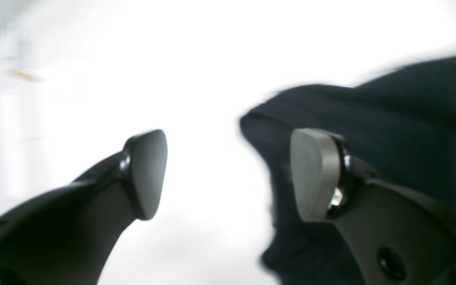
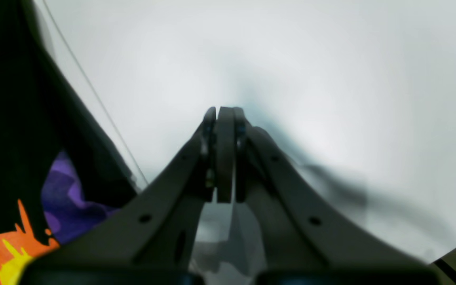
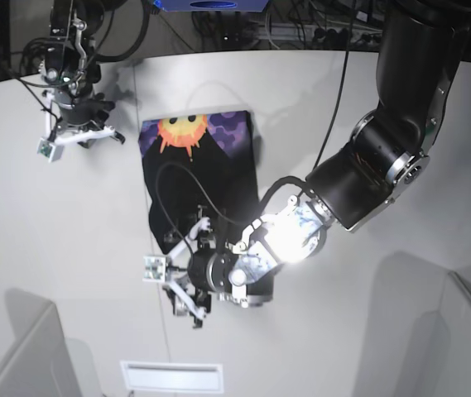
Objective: Fold the T-shirt properly
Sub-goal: 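Grasp the bundle edge with the left gripper and flip it over, then open the left gripper and raise both grippers away from the shirt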
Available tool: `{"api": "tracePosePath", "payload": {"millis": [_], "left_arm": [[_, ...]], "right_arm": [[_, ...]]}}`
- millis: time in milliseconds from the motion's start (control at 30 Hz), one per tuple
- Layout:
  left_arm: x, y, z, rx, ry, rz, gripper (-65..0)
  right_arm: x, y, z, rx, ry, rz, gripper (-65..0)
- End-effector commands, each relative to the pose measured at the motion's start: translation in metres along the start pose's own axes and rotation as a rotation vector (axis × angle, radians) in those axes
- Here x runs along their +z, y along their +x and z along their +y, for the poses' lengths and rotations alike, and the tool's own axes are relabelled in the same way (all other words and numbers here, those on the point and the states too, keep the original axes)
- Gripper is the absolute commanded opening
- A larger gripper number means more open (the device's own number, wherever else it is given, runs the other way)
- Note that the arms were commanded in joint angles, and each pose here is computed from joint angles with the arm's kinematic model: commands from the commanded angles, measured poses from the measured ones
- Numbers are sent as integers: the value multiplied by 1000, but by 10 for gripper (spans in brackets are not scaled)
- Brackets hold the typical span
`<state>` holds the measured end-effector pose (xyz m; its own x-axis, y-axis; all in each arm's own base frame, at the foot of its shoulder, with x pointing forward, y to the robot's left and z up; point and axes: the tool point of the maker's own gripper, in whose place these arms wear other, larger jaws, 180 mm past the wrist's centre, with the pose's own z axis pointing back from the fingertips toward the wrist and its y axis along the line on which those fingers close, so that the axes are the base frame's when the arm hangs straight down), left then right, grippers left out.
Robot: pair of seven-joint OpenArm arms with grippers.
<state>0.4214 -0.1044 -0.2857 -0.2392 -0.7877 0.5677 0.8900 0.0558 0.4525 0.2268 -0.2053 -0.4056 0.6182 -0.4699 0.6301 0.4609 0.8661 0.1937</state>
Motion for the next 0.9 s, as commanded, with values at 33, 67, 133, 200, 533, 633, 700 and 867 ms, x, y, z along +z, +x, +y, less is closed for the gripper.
{"api": "tracePosePath", "payload": {"millis": [33, 67, 133, 200, 533, 633, 700, 867], "left_arm": [[30, 24, 41, 4, 119, -42, -184], [41, 32, 47, 12, 148, -58, -186], [59, 38, 44, 36, 199, -80, -196], [77, 26, 30, 92, 241, -96, -270], [128, -69, -82, 407, 287, -123, -650], [141, -77, -105, 492, 313, -251, -650], [152, -79, -124, 527, 318, -326, -650], [171, -92, -166, 607, 306, -375, -650]], "right_arm": [[3, 10, 8, 20, 22, -39, -650], [3, 9, 12, 34, 33, -36, -650], [6, 10, 25, 58, 67, -46, -650], [11, 15, 35, 93, 98, -75, -650], [25, 25, 56, 295, 198, -159, -650], [32, 26, 69, 421, 284, -209, -650], [37, 24, 74, 466, 329, -243, -650], [45, 21, 64, 509, 342, -300, -650]]}}
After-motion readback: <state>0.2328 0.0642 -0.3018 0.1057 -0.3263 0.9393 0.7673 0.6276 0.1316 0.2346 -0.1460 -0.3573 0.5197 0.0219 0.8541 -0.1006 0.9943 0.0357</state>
